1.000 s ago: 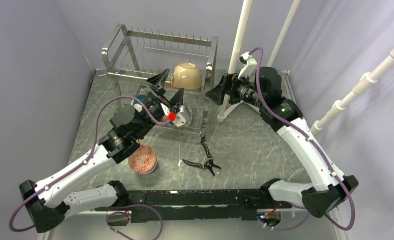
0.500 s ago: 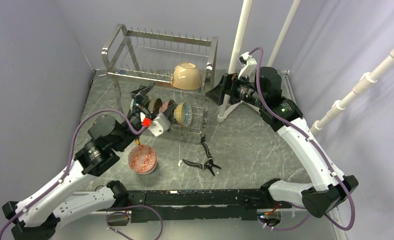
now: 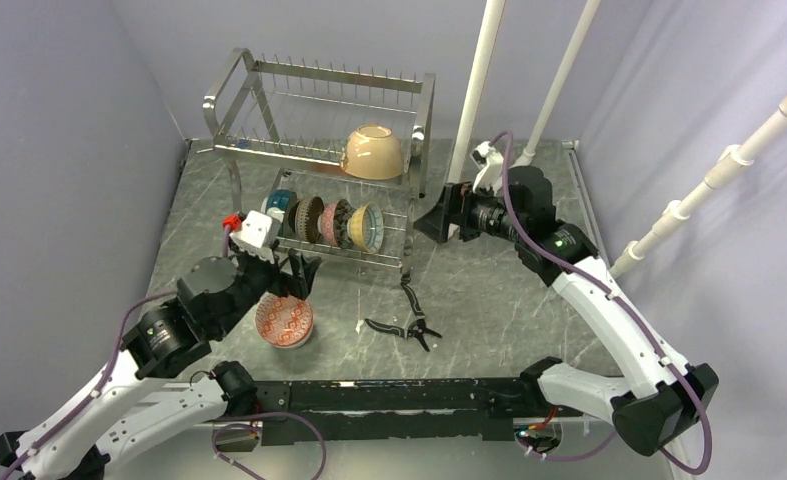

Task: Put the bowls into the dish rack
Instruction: Move the bowl to the center of the board.

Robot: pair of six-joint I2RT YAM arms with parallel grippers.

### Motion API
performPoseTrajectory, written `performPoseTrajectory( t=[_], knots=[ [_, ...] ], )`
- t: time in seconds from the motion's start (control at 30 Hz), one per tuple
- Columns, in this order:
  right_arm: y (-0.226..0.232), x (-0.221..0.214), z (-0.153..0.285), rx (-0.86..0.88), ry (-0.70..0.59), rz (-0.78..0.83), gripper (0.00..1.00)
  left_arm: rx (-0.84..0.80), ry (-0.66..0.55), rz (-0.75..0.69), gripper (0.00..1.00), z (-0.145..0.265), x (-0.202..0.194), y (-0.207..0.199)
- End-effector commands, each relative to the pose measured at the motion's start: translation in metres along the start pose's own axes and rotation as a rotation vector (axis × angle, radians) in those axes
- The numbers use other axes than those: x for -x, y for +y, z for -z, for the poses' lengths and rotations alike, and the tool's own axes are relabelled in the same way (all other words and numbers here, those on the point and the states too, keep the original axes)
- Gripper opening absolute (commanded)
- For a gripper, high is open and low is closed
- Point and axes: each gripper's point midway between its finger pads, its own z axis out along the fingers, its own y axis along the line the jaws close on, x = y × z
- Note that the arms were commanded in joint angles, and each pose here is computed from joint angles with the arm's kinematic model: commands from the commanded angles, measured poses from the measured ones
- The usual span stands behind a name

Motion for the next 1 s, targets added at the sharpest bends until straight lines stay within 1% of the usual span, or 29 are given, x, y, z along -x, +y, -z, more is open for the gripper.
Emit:
performPoseTrajectory(
  t=[0.0,0.07,0.13,0.23,0.4,0.47,0.6,0.7,0.8,0.97],
  knots=[
    [0.002,-0.014,0.000,0.042,0.008,-0.025,0.93,0.244,0.204,0.381,0.94,0.008,-0.065,0.017],
    [-0.002,-0.025,-0.002,0.040,0.026,-0.039,0.93,0.294,0.265,0.439,0.94,0.010,-0.085,0.019],
    [-0.006,-0.032,-0.004,0.035,0.038,-0.050,0.93,0.328,0.318,0.467,0.94,0.012,-0.102,0.019],
    [-0.011,-0.041,-0.006,0.025,0.056,-0.062,0.93,0.360,0.388,0.465,0.94,0.013,-0.120,0.018],
    [-0.017,-0.058,-0.010,0.020,0.093,-0.085,0.93,0.497,0.491,0.450,0.94,0.020,-0.144,0.032],
    [-0.020,-0.067,-0.012,0.022,0.112,-0.099,0.93,0.539,0.541,0.466,0.94,0.023,-0.155,0.036],
    [-0.024,-0.082,-0.015,0.027,0.136,-0.124,0.92,0.587,0.649,0.556,0.94,0.025,-0.182,0.046],
    [-0.028,-0.091,-0.015,0.018,0.150,-0.131,0.93,0.608,0.677,0.629,0.94,0.026,-0.190,0.056],
    [-0.031,-0.097,-0.015,0.010,0.165,-0.137,0.93,0.622,0.698,0.669,0.94,0.025,-0.193,0.059],
    [-0.033,-0.101,-0.016,0.006,0.172,-0.139,0.93,0.717,0.770,0.724,0.88,0.031,-0.208,0.065]
  ],
)
